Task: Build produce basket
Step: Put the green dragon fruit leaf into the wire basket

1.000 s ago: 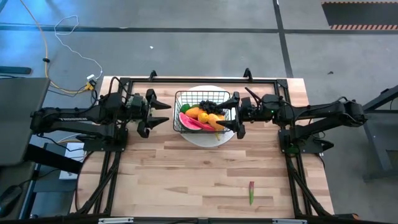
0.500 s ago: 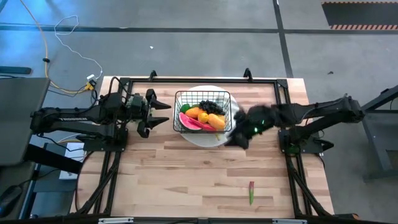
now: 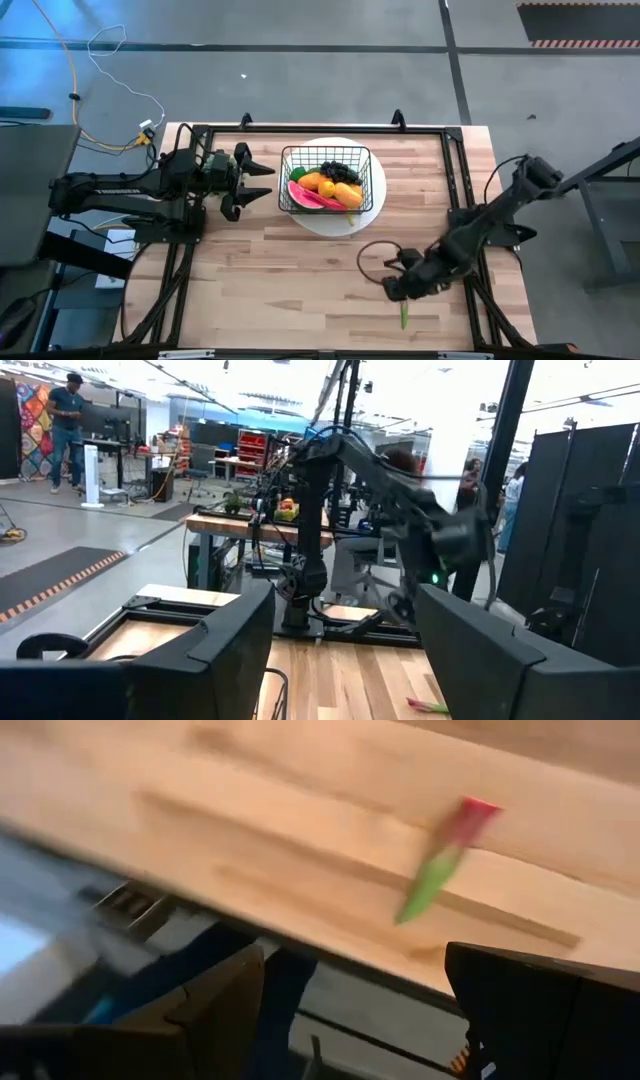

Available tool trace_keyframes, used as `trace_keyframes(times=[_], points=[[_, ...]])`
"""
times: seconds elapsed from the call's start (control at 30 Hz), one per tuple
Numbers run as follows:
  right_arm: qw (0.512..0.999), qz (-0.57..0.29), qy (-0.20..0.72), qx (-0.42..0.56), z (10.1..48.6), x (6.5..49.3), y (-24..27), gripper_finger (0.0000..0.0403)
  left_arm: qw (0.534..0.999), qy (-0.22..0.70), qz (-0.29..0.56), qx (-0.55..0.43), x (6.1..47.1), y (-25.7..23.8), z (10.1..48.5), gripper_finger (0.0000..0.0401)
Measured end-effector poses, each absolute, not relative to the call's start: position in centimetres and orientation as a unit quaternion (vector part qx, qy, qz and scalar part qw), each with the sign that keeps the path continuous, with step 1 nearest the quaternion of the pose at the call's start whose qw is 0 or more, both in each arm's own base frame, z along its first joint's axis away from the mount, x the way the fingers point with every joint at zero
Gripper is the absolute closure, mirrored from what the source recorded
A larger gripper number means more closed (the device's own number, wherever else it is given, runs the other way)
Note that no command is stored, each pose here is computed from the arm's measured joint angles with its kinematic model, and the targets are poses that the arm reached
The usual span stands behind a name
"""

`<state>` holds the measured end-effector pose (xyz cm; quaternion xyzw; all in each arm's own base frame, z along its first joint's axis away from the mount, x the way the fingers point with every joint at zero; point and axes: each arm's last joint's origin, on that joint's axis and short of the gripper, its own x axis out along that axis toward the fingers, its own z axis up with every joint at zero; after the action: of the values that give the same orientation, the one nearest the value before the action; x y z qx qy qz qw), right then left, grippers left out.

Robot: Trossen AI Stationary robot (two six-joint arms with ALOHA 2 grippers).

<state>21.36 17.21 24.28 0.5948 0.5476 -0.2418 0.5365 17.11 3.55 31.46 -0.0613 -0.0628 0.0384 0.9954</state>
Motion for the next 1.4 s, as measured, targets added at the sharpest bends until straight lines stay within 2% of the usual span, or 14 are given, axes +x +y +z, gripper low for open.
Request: trace_keyframes(times=[0.2, 0.47, 0.67, 1.2, 1.4], points=[[0.477, -0.355, 0.566, 0.571, 20.5, 21.5, 18.7, 0.0109, 0.995, -0.063, 0.038, -0.062, 17.1, 3.5, 31.5, 0.017], [0.48, -0.421, 0.575, 0.512, 16.1, 22.5, 19.2, 0.0109, 0.995, -0.063, 0.038, -0.061, 17.1, 3.5, 31.5, 0.017], [0.468, -0.424, 0.588, 0.505, 14.5, 22.9, 19.8, 0.0115, 0.995, -0.063, 0.038, -0.061, 17.1, 3.5, 31.5, 0.017], [0.456, -0.446, 0.579, 0.508, 13.9, 23.0, 19.8, 0.0251, 0.994, -0.063, 0.037, -0.078, 17.1, 3.5, 31.5, 0.017], [0.464, -0.443, 0.579, 0.504, 13.9, 23.0, 19.8, 0.0285, 0.994, -0.064, 0.037, -0.079, 17.1, 3.5, 31.5, 0.017]])
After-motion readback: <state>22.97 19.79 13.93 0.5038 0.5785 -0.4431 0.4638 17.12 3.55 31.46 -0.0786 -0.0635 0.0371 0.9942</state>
